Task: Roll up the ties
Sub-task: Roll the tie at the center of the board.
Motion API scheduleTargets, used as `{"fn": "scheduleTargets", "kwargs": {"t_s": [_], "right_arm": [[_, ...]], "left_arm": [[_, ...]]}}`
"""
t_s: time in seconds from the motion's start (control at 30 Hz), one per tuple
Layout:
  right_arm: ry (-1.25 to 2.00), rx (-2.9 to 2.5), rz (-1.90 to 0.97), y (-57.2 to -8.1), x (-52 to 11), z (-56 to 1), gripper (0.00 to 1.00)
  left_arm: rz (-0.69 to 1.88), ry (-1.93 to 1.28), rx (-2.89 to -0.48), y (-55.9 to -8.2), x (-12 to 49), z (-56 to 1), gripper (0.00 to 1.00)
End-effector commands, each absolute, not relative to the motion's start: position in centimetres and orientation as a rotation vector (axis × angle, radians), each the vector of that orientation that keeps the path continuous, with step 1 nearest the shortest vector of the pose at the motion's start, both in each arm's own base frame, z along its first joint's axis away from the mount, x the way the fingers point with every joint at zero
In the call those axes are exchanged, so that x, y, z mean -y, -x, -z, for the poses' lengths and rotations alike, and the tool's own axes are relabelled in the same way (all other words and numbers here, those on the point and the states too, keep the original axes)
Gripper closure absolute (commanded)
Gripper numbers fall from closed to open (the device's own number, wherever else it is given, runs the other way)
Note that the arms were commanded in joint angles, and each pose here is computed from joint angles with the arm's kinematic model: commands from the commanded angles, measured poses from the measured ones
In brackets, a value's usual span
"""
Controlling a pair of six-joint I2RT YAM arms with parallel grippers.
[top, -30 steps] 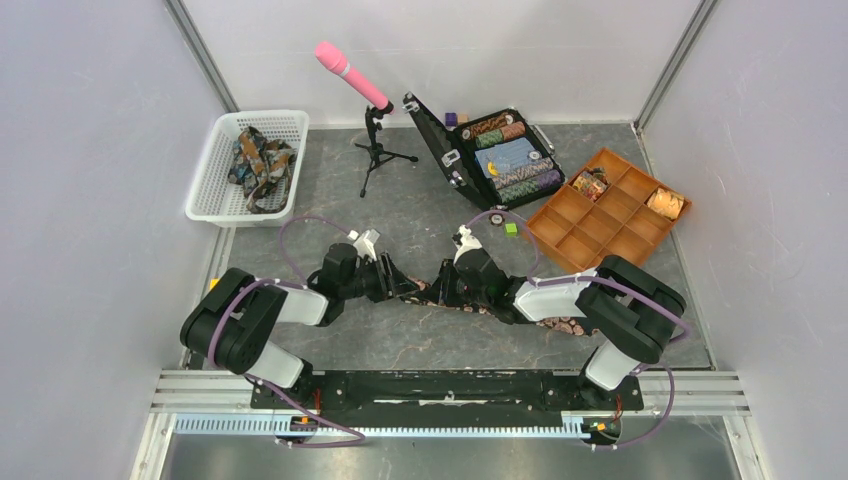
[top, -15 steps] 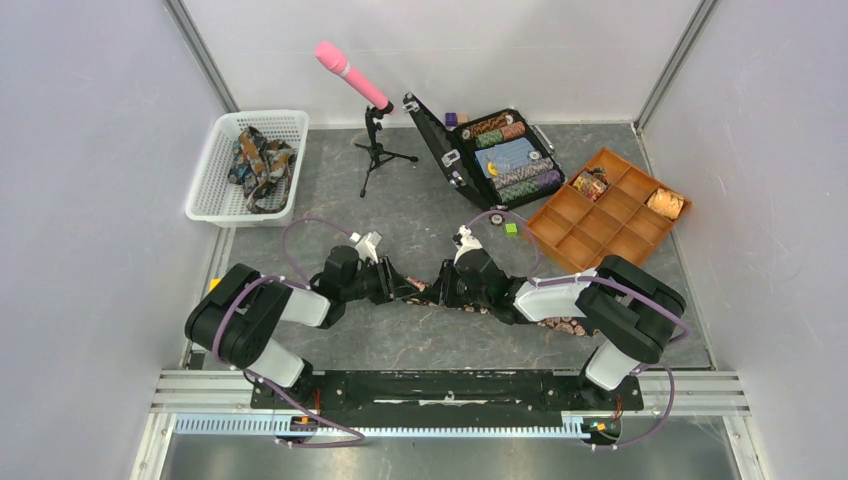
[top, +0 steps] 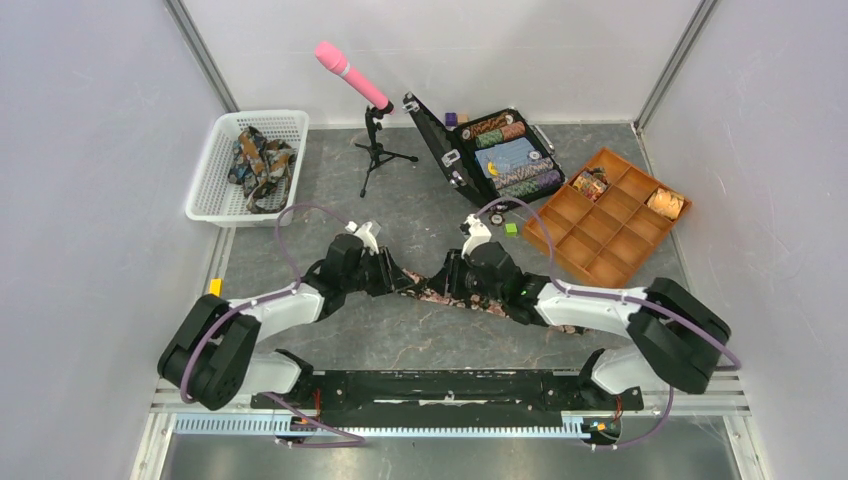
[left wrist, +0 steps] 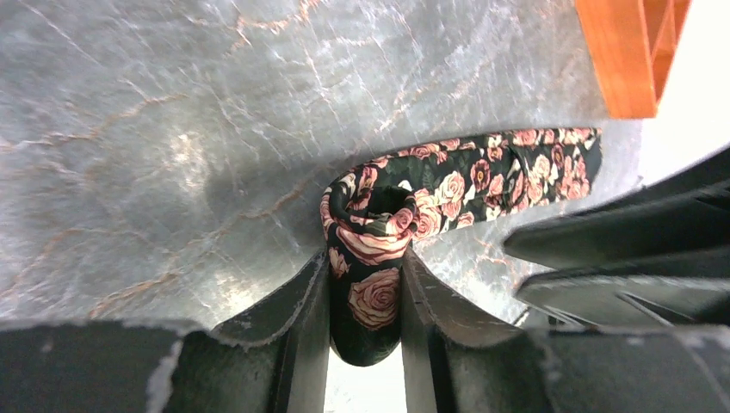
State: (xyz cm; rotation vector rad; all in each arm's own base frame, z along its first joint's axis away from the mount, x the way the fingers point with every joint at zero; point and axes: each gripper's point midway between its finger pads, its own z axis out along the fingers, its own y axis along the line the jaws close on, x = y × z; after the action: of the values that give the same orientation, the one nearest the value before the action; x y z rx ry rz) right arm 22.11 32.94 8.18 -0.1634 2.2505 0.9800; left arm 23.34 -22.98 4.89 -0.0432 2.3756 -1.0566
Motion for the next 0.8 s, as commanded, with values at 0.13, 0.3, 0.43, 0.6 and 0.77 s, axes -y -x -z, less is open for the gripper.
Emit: {"fn": "scheduleTargets", "kwargs": {"t_s": [0.13, 0.3, 0.43, 0.6, 0.77], "right_arm": [[0.177, -2.158, -0.811, -23.0, -29.2, -10.7, 0.64], [0.162, -2.143, -0.747, -23.0, -27.1, -11.1, 0.63], [0.149, -2.132, -0.710, -23.1, -25.9, -11.5, 0.63], [0.133, -2.125, -0.684, -23.0, -24.7, -11.8, 0.62], [0.109, -2.111, -0.666, -22.9, -23.7, -12.3, 0.62]], "left_arm": [[0.698, 0.008, -2.447, -24.3, 19.8, -4.8, 0.63], [0.567, -0.036, -2.465, -24.6, 19.5, -5.2, 0.63], [0.450, -0.089, -2.473, -24.8, 19.6, -5.7, 0.63], [0.281, -0.159, -2.483, -25.0, 19.6, -6.0, 0.63], [0.122, -0.230, -2.486, -25.1, 19.9, -6.1, 0.64]]}}
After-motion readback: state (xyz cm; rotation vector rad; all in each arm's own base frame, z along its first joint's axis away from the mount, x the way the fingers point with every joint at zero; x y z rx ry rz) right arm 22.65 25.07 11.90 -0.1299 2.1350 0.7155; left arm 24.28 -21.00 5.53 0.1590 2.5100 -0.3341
